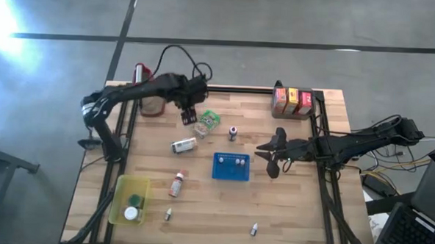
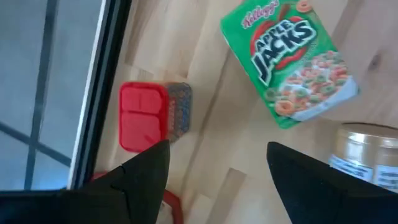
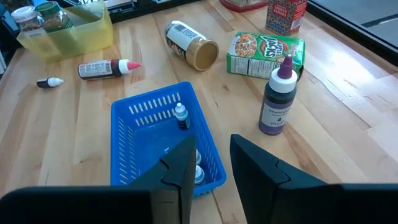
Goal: Pick & Place Kitchen Items
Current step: Put the red seasoning can into the yellow bin
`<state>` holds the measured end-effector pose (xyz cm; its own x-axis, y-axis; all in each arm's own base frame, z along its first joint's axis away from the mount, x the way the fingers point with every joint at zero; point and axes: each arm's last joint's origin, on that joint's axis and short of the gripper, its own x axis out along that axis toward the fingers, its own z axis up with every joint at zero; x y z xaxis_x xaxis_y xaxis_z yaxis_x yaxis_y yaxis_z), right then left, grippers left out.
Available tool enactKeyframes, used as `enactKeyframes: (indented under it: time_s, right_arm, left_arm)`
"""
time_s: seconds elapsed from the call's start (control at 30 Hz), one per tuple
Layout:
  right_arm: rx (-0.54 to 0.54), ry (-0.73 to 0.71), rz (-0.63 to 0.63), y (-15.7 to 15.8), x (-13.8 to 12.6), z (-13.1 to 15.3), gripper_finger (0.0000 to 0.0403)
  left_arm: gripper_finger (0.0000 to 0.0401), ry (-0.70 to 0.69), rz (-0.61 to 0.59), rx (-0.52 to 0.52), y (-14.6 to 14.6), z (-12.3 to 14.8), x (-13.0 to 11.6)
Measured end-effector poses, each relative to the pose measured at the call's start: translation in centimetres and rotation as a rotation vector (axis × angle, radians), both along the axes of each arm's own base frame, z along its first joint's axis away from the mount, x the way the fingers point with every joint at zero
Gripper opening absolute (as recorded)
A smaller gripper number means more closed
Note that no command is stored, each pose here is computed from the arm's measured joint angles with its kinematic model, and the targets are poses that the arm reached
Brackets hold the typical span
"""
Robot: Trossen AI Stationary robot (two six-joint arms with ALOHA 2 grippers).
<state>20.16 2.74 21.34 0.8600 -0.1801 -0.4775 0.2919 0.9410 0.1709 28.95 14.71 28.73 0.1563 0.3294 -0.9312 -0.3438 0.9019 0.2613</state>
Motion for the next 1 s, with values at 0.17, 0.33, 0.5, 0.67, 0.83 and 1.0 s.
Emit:
enactKeyframes:
  time_s: [0.17,0.33,0.5,0.67,0.83,1.0]
  right_arm:
    - [-0.004,0.019,0.0,0.0,-0.1,-0.2,0.0119]
    - [-0.004,0.021,0.0,0.0,-0.1,-0.2,0.0135]
    - [-0.006,0.021,0.002,0.0,-0.1,-0.2,0.0149]
    - [-0.006,0.021,0.002,0.0,-0.1,-0.2,0.016]
    - [-0.006,0.022,0.004,0.0,-0.1,-0.2,0.0167]
    - [-0.008,0.023,0.004,0.0,-0.1,-0.2,0.0173]
  left_arm:
    - [0.0273,0.037,-0.03,-0.033,2.7,-0.7,0.4]
    - [0.0273,0.084,-0.027,-0.045,4.8,-1.9,0.2]
    - [0.0273,0.135,-0.017,-0.026,6.5,-2.8,-0.4]
    - [0.0273,0.135,-0.032,0.016,7.8,-3.0,-0.5]
    - [0.0273,0.135,-0.065,-0.002,8.0,-3.5,-0.3]
    - [0.0273,0.148,-0.077,-0.014,8.2,-4.1,-0.1]
